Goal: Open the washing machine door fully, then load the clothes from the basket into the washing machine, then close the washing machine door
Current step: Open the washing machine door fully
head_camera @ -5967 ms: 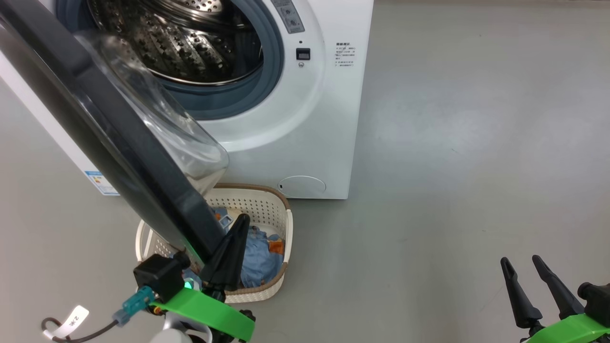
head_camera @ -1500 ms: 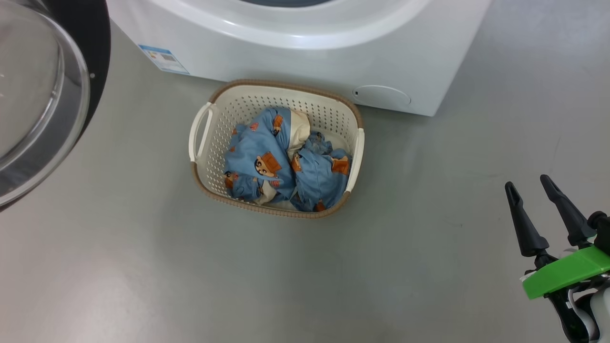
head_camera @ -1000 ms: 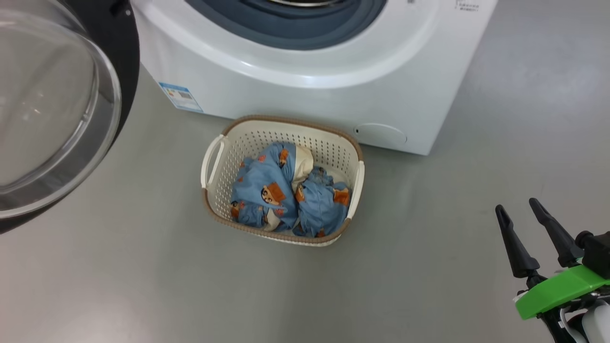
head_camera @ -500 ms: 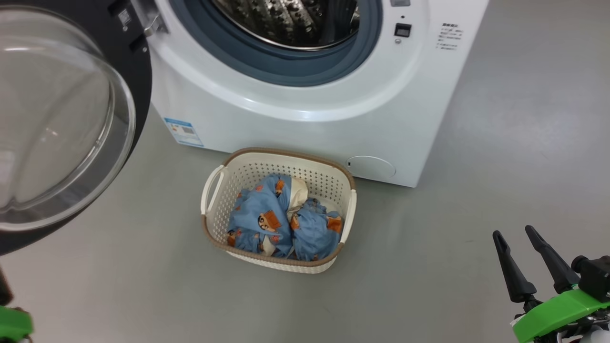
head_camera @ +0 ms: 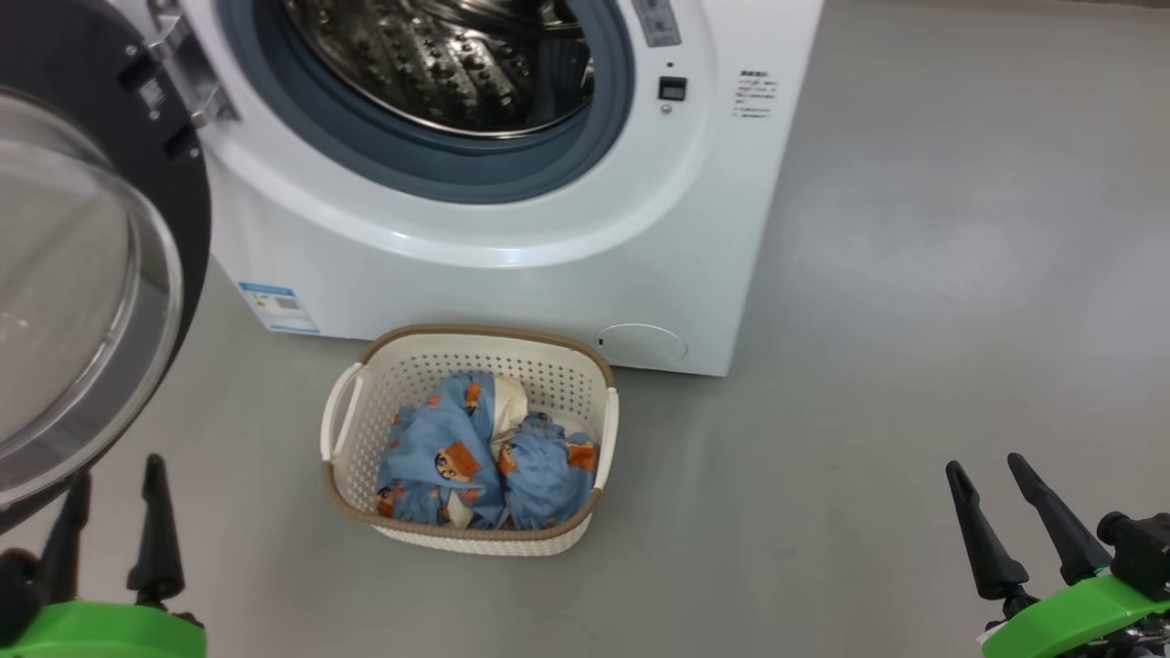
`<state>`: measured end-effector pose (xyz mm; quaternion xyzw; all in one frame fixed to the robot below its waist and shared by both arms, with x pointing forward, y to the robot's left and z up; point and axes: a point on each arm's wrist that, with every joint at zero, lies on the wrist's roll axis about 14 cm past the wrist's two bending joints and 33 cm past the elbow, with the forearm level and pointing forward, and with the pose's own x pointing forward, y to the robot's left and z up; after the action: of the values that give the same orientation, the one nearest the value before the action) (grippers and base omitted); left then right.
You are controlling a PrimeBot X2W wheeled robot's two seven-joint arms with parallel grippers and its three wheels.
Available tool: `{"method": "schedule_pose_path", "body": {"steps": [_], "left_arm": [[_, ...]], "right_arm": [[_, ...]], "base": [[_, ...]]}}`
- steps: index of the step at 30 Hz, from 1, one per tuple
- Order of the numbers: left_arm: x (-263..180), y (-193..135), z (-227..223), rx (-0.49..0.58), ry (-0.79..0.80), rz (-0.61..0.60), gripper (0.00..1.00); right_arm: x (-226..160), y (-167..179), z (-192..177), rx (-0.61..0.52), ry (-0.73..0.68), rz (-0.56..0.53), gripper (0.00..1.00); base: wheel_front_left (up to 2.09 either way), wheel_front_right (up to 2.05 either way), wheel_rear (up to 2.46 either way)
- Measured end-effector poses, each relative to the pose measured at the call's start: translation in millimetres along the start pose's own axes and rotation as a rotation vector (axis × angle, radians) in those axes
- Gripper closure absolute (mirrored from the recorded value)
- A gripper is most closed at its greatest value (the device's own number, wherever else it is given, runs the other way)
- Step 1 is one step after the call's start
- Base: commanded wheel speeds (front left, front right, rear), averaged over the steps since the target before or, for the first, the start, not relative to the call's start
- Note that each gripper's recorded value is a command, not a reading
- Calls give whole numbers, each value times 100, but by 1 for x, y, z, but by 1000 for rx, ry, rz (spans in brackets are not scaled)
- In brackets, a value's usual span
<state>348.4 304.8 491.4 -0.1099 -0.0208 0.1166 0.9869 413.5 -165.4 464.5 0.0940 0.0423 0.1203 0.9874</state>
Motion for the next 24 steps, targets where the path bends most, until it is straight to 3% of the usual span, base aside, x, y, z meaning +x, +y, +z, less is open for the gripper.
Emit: {"method": "schedule_pose_path", "body": {"steps": [5, 24], "left_arm": [[7, -44, -12, -26, 28, -126, 0], [21, -115, -31, -84, 83, -324, 0]], "right_arm": [[-15, -20, 9, 0, -28, -68, 0], [-64, -64, 25, 2, -81, -239, 0]], "base": [[0, 0, 0], [0, 0, 0]]}}
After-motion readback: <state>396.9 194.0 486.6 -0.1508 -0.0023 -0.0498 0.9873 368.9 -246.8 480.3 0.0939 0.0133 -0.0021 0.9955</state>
